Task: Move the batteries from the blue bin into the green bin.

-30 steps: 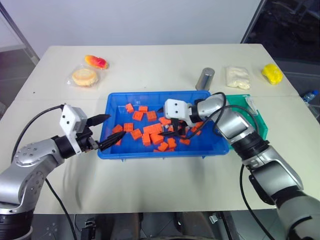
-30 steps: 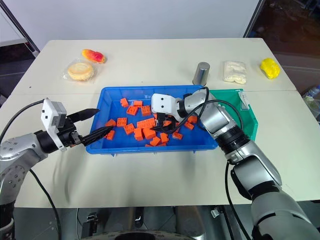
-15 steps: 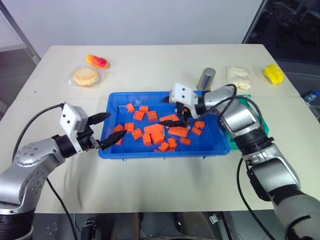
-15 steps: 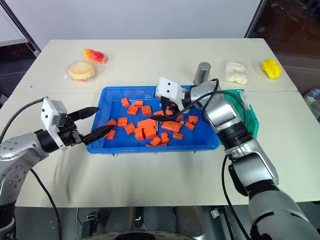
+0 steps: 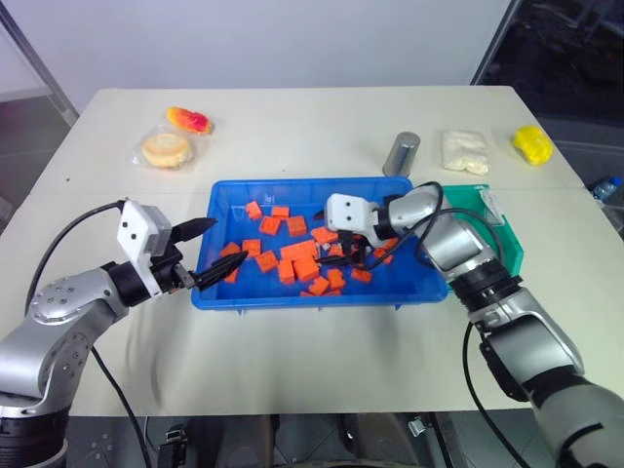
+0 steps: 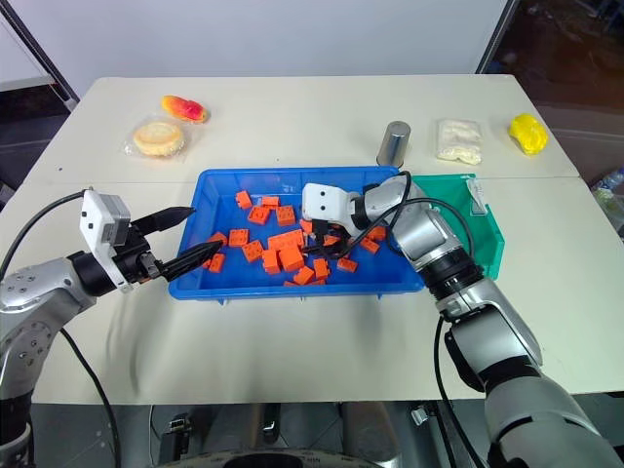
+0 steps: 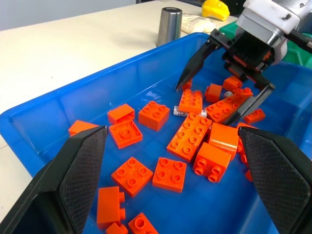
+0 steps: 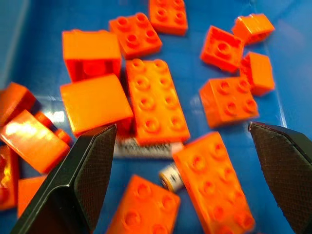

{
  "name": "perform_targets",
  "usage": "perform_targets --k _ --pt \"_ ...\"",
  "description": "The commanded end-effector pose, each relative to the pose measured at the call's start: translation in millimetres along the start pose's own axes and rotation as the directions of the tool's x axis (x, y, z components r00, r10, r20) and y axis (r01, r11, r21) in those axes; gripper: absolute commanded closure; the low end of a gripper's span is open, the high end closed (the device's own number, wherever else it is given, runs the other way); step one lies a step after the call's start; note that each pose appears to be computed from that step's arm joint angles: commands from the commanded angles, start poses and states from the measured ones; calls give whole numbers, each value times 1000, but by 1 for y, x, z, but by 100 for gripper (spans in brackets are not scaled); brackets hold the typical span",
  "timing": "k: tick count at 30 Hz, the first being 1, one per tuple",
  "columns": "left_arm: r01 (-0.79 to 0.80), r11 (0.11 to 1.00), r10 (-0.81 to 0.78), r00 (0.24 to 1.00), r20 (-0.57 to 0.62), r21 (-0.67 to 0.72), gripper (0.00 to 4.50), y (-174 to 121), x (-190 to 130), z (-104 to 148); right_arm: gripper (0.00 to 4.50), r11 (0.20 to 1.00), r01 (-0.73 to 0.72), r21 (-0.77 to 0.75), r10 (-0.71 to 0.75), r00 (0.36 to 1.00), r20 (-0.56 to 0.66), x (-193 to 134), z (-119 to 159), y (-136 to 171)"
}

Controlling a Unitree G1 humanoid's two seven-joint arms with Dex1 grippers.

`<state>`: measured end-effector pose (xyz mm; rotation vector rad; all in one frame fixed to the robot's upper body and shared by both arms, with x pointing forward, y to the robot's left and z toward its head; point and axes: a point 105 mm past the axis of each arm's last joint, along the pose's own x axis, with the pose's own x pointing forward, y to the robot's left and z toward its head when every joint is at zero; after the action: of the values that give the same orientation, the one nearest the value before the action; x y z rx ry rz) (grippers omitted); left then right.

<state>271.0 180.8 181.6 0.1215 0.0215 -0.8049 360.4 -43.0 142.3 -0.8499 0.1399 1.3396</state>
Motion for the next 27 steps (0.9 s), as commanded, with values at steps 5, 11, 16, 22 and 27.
perform_targets --k 5,11,16,22,27 --pt "-3 999 2 1000 29 40 0 -3 0 8 6 1000 -26 -13 26 999 47 11 14 -3" --pt "-21 999 20 999 29 40 0 -2 -2 7 142 998 -65 14 65 997 33 18 8 0" --pt "-34 998 32 999 28 50 0 -2 -2 5 354 996 -80 27 79 996 41 24 11 0" --pt "-40 998 38 999 36 50 0 -1 -1 5 354 997 -75 9 74 993 88 23 29 -4" --pt "-39 998 38 999 36 49 0 -1 0 5 354 1000 2 -7 -1 980 199 22 60 -19"
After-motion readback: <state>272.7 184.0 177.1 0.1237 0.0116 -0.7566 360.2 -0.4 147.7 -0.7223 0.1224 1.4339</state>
